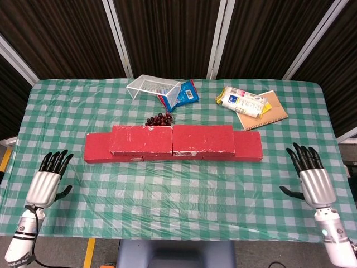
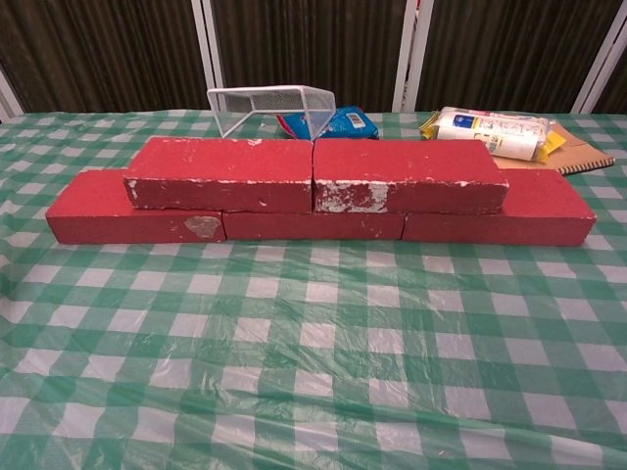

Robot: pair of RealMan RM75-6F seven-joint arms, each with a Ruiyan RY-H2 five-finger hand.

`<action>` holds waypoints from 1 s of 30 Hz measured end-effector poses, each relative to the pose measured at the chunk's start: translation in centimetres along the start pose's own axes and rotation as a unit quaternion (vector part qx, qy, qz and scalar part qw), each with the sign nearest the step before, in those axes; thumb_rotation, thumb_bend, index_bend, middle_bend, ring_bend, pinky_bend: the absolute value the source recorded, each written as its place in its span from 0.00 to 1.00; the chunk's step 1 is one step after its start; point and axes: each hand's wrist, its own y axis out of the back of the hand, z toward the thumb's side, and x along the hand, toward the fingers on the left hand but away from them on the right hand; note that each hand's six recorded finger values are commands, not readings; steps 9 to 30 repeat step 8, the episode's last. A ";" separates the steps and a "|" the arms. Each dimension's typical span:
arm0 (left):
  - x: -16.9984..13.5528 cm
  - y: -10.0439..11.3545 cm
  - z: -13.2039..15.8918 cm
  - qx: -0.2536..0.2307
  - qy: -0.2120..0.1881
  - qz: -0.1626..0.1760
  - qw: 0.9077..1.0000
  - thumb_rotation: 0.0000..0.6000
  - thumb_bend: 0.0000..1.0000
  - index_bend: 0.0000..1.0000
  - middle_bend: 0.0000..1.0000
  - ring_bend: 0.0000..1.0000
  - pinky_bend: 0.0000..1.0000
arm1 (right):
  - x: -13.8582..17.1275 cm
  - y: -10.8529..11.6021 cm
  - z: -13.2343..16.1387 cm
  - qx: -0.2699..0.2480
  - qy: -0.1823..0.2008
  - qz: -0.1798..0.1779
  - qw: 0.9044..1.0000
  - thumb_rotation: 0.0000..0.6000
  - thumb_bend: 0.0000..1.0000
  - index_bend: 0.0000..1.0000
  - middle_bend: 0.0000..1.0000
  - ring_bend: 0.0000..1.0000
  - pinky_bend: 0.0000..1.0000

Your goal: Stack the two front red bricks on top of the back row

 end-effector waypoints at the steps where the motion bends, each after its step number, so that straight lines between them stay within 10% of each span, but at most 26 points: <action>1: -0.1 0.1 0.1 -0.002 -0.002 0.000 1.000 1.00 0.26 0.00 0.00 0.00 0.03 | 0.8 0.2 0.3 0.003 0.001 -0.007 1.000 1.00 0.07 0.00 0.00 0.00 0.00; 30: -0.7 0.5 0.3 -0.003 -0.005 0.005 1.000 1.00 0.26 0.00 0.00 0.00 0.03 | 1.7 -0.8 0.7 -0.011 0.003 0.029 1.000 1.00 0.07 0.00 0.00 0.00 0.00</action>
